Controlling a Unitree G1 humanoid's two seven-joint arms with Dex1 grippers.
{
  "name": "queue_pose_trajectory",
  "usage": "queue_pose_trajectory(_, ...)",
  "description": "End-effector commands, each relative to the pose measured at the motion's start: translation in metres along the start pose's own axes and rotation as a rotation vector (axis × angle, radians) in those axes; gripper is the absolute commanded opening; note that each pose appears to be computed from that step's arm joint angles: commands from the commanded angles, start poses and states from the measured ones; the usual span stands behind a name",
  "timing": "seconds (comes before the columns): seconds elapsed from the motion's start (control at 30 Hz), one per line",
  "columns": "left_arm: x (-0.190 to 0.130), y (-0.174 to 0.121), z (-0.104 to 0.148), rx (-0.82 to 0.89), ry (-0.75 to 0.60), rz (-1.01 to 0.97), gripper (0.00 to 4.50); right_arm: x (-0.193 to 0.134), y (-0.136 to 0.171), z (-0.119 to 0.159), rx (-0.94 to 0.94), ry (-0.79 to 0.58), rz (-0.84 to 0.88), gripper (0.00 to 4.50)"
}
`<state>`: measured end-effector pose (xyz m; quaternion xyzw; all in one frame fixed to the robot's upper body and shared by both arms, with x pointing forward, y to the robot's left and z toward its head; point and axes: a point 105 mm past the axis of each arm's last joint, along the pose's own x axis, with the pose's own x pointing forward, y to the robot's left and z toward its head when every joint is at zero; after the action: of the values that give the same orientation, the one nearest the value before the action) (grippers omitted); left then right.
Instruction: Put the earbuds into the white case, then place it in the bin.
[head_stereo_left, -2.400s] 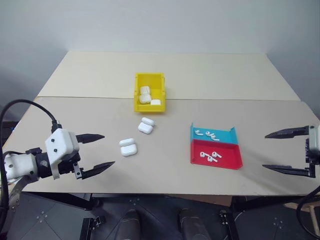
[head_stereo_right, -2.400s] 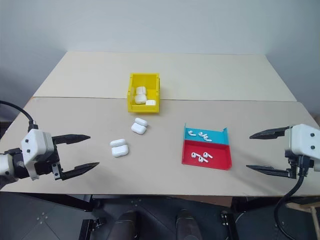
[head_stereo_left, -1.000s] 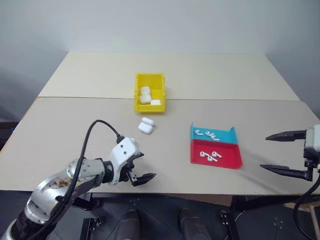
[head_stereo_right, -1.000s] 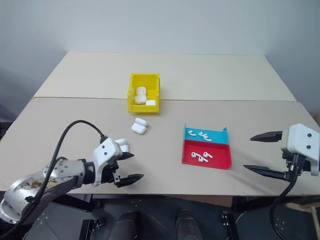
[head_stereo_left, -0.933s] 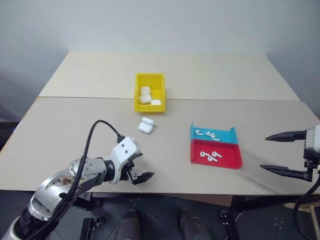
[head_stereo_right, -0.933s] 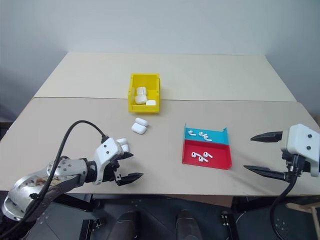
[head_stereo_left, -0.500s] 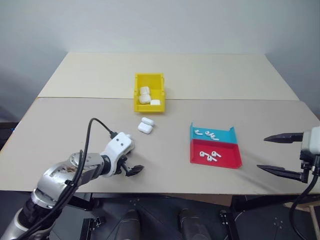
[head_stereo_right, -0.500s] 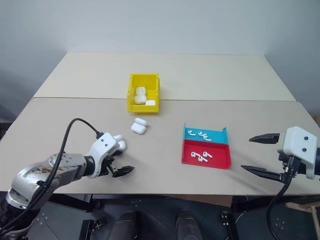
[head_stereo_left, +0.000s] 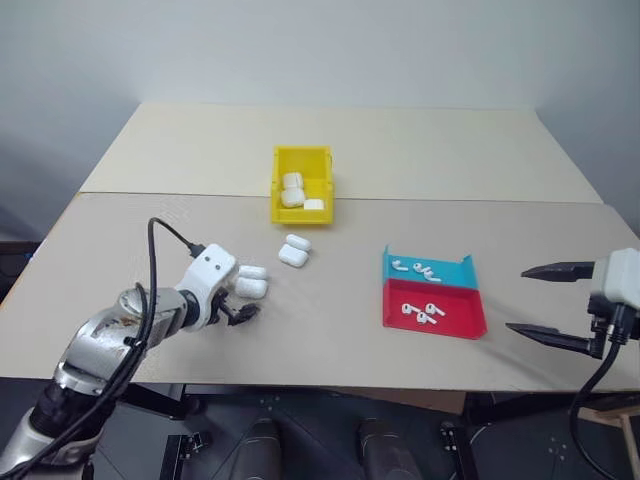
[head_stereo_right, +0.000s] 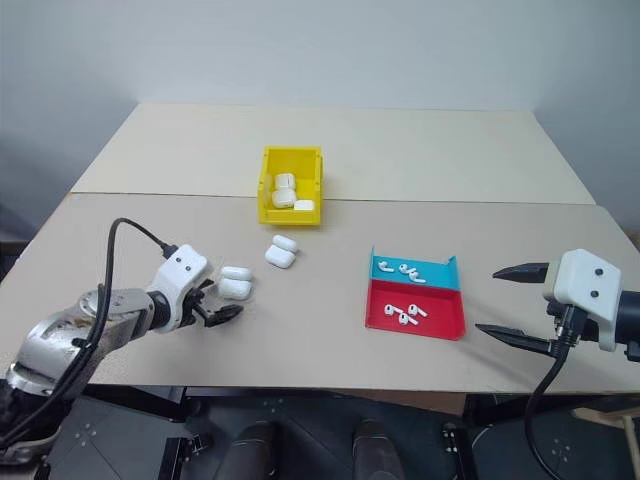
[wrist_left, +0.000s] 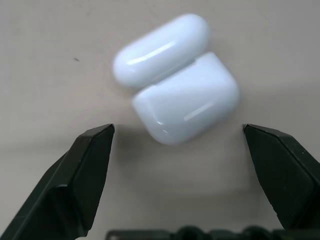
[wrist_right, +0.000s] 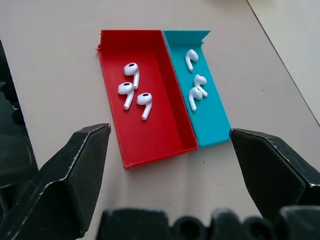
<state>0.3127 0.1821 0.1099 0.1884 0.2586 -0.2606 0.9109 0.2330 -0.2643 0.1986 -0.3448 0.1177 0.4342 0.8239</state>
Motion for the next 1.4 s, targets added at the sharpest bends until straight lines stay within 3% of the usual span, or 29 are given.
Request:
queue_pose_trajectory(0.03,-0.002,0.008,0.005,0.029,-0.011,0.036,4.5,-0.003,0.0,0.006,-0.024,-0.017,-0.016,4.43)
queue_pose_trajectory(0.2,-0.016,0.007,0.021,-0.03,-0.043,-0.011,4.5,-0.004,0.004,0.005,-0.017,-0.016,-0.01,4.43)
queue_pose_trajectory(0.43,-0.031,-0.019,0.031,-0.185,-0.006,-0.088,4.5,-0.004,0.004,0.002,-0.009,-0.01,-0.021,4.43)
queue_pose_trajectory(0.7,-0.026,-0.013,0.052,-0.106,-0.032,0.246,4.5,-0.005,0.01,-0.001,0.007,0.004,-0.005,4.43)
queue_pose_trajectory(1.03,-0.018,-0.018,0.077,-0.327,-0.13,0.434,4.5,-0.001,0.009,-0.006,0.008,0.033,0.01,4.43)
queue_pose_trajectory(1.2,-0.016,-0.02,0.079,-0.472,-0.114,0.465,4.5,-0.003,0.01,-0.01,0.013,0.055,0.012,4.43)
queue_pose_trajectory(1.4,-0.025,-0.033,0.074,-0.527,-0.042,0.404,4.5,-0.004,0.012,-0.011,0.026,0.064,0.012,4.43)
